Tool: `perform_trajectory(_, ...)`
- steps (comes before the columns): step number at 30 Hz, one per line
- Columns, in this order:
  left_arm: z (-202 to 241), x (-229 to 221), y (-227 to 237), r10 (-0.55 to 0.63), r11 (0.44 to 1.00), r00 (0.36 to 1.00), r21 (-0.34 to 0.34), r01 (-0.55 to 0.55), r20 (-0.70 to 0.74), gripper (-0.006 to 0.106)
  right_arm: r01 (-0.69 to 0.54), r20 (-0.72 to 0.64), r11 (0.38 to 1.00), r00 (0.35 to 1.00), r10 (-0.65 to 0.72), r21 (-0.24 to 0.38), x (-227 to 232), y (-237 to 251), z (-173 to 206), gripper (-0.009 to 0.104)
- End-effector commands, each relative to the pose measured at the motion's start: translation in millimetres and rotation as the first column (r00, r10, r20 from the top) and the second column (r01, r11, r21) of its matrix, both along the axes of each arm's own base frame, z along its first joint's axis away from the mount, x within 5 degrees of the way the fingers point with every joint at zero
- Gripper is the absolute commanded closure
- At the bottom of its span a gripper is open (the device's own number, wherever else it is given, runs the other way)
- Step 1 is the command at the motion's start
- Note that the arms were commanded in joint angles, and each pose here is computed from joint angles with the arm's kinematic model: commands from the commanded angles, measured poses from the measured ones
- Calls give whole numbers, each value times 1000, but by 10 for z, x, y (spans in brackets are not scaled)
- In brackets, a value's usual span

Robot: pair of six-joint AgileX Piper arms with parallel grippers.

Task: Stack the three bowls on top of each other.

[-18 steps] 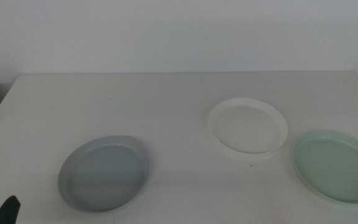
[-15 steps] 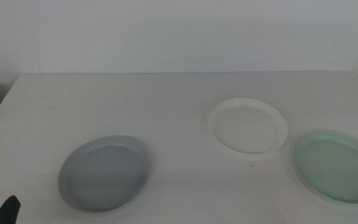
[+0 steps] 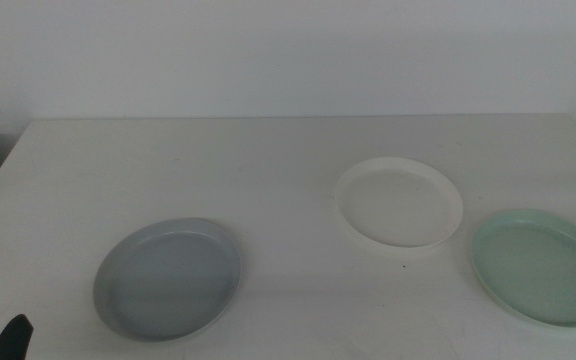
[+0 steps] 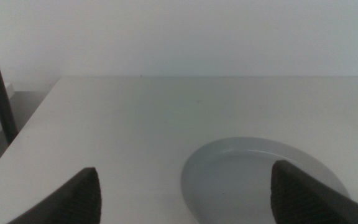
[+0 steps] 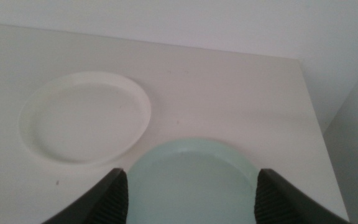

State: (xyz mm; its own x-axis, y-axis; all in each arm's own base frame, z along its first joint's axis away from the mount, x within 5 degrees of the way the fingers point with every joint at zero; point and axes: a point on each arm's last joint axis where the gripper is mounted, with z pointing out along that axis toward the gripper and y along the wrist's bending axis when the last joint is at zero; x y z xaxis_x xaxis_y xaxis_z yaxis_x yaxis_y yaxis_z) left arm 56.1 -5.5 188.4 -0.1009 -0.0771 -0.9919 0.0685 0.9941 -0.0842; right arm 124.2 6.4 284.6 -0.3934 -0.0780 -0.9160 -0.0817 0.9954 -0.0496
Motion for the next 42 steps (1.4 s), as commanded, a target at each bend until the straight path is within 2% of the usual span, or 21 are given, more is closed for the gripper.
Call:
perform_trajectory(1,95,-7,14,16,1000,995,-15,-14,95,-4,6,78,1000,997,-8,17,222,7,279,43)
perform_trajectory(3,95,-7,14,16,1000,995,-15,-14,95,-4,21,-4,997,1000,-21,75,398,24,367,43)
perform_trajectory(10,95,-7,14,16,1000,995,-15,-14,95,-4,59,-308,991,951,-20,117,925,67,649,43)
perform_trajectory(13,95,-7,14,16,1000,995,-15,-14,95,-4,60,-358,991,934,-13,120,1196,85,724,43)
perform_trajectory(17,95,-7,14,16,1000,995,-15,-14,95,-4,65,-402,975,915,28,214,1572,165,741,43)
perform_trajectory(19,95,-7,14,16,1000,995,-15,-14,95,-4,46,-416,971,908,58,236,1760,201,732,43)
perform_trajectory(23,95,-7,14,16,1000,995,-15,-14,95,-4,43,-482,965,871,90,258,2176,248,529,43)
perform_trajectory(30,95,-7,14,16,1000,995,-15,-14,95,-4,47,-585,970,804,105,238,2738,274,-1,43)
perform_trajectory(35,95,-7,14,16,1000,995,-15,-14,95,-4,5,-631,971,761,150,238,2966,310,-385,43)
perform_trajectory(42,95,-7,14,16,1000,995,-15,-14,95,-4,23,-652,958,738,176,285,3155,360,-754,43)
